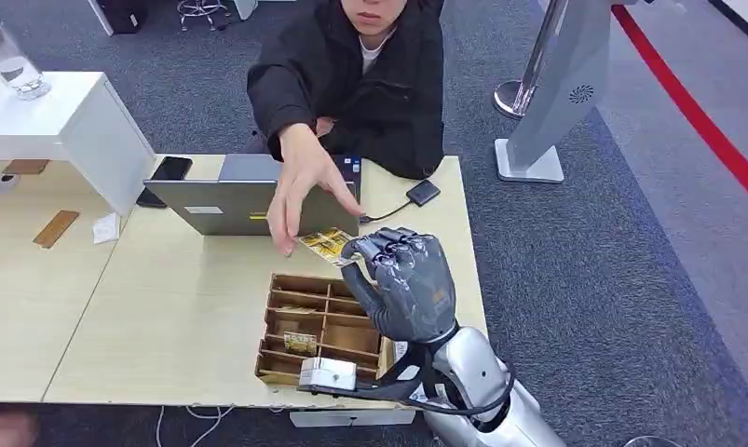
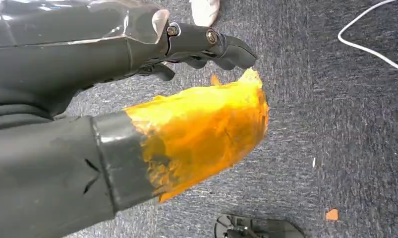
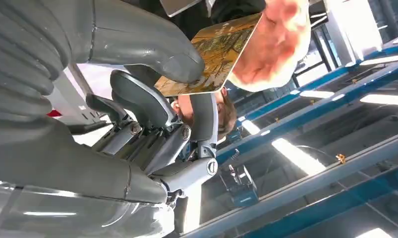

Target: Pass the card to the sensor for recognition and then transmit it.

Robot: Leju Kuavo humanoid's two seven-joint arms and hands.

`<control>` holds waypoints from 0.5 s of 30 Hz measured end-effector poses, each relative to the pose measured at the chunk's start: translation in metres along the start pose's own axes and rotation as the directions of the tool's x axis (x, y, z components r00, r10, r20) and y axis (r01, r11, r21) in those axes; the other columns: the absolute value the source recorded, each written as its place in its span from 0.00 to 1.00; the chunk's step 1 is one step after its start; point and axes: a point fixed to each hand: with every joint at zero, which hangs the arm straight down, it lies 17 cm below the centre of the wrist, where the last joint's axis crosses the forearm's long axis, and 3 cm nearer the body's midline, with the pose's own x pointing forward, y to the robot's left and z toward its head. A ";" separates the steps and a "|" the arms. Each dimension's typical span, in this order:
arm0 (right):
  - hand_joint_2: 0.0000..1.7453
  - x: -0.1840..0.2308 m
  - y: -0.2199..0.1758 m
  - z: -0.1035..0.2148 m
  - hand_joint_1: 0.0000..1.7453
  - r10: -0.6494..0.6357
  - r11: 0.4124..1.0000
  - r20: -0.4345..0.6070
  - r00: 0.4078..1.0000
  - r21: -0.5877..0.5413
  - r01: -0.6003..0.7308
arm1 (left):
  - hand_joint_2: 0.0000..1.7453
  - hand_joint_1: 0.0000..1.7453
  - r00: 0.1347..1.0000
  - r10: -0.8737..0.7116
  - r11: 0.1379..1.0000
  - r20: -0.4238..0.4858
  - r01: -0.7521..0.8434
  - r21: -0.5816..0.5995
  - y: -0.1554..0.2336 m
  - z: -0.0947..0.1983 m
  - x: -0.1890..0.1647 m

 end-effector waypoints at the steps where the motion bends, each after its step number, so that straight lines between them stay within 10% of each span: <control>1: 1.00 0.000 0.000 0.000 1.00 0.000 1.000 0.000 1.000 0.000 0.000 | 0.00 0.00 1.000 0.000 1.000 0.000 0.000 0.000 0.000 0.000 0.000; 15: 1.00 0.000 0.000 0.000 1.00 0.001 1.000 0.000 1.000 0.000 -0.001 | 0.00 0.00 1.000 0.000 1.000 0.000 0.000 0.001 0.000 0.000 0.000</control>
